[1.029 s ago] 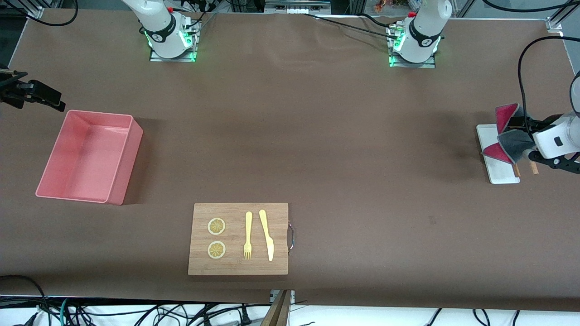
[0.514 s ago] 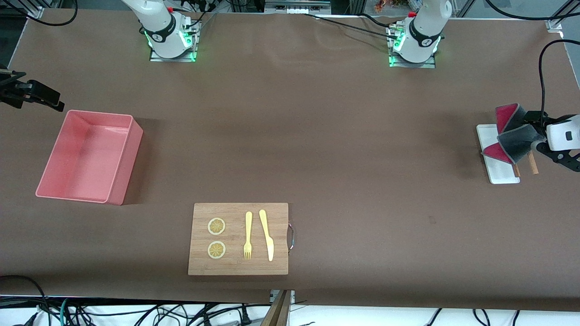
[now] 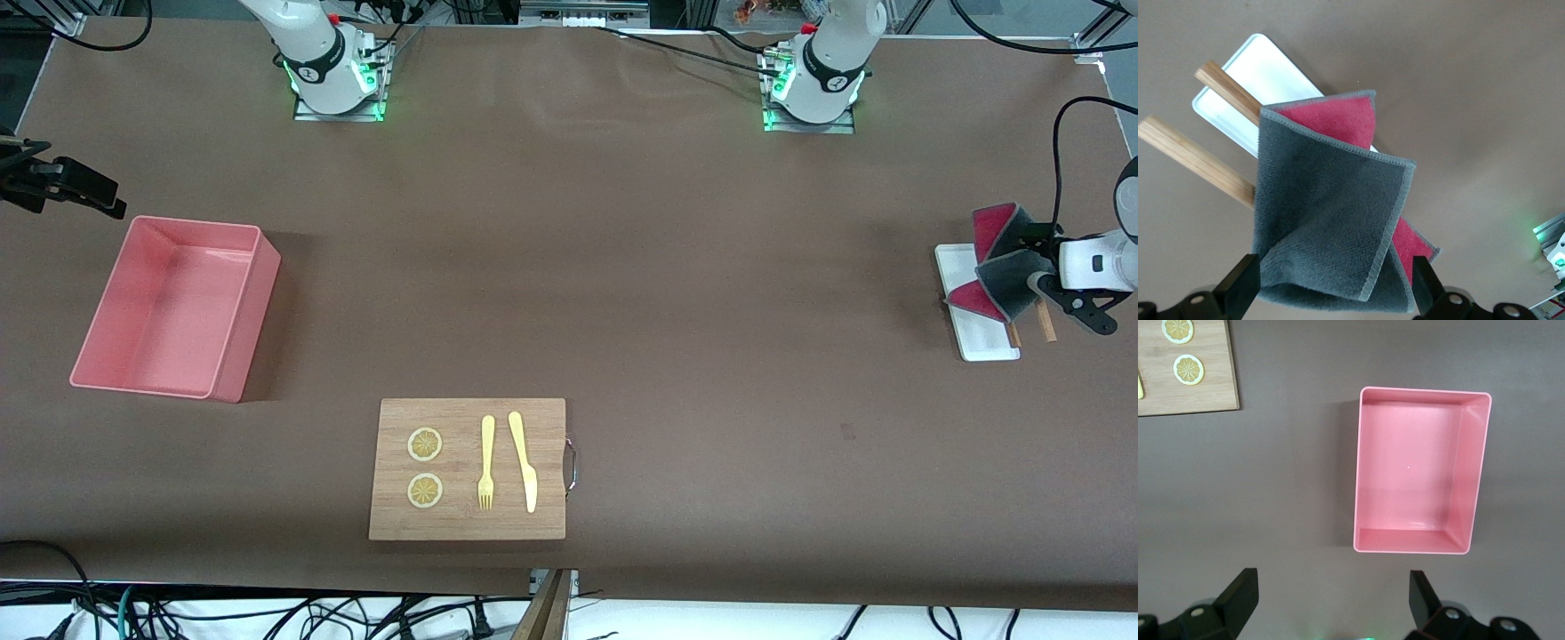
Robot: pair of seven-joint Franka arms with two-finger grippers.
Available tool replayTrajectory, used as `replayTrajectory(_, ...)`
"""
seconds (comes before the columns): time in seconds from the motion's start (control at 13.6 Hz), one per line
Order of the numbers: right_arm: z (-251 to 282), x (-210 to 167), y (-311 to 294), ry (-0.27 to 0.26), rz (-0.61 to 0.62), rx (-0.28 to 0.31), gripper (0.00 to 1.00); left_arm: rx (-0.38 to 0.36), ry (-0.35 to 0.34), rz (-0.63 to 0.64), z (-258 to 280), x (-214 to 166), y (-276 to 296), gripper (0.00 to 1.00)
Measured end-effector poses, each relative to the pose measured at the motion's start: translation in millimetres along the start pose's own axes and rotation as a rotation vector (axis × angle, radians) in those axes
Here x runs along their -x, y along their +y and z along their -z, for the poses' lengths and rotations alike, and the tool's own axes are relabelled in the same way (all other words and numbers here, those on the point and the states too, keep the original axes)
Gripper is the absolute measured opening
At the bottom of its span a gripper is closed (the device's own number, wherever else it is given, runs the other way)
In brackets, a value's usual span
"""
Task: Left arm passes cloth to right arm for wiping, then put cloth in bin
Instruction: 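Close the left gripper on the grey cloth's corner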
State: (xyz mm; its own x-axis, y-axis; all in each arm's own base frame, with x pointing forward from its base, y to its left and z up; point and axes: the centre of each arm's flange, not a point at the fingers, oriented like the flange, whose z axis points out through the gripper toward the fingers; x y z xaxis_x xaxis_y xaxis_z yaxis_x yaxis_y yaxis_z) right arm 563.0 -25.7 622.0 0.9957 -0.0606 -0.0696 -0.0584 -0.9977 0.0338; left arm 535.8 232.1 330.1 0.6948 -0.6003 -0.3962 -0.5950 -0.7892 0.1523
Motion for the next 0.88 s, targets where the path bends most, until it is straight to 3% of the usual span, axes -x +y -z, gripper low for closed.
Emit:
replayTrajectory(0.29, 0.0, 0.0, 0.0, 0.0, 0.0, 0.0, 1.0, -0.003, 0.011, -0.002, -10.0, 4.5, -3.7, 0.99)
replayTrajectory(0.44, 0.0, 0.0, 0.0, 0.0, 0.0, 0.0, 1.0, -0.002, 0.014, -0.004, -15.0, 5.7, -4.6, 0.87)
replayTrajectory(0.51, 0.0, 0.0, 0.0, 0.0, 0.0, 0.0, 1.0, -0.002, 0.014, -0.006, -16.8, 5.9, -4.6, 0.87)
replayTrajectory(0.59, 0.0, 0.0, 0.0, 0.0, 0.0, 0.0, 1.0, -0.003, 0.015, -0.007, -17.5, 6.0, -4.7, 0.81)
replayTrajectory(0.73, 0.0, 0.0, 0.0, 0.0, 0.0, 0.0, 1.0, -0.004, 0.017, -0.01, -17.6, 5.8, -4.9, 0.56)
replayTrajectory(0.81, 0.0, 0.0, 0.0, 0.0, 0.0, 0.0, 1.0, -0.005, 0.017, -0.011, -17.5, 5.7, -4.9, 0.56)
replayTrajectory(0.88, 0.0, 0.0, 0.0, 0.0, 0.0, 0.0, 1.0, -0.005, 0.017, -0.012, -17.4, 5.5, -4.7, 0.49)
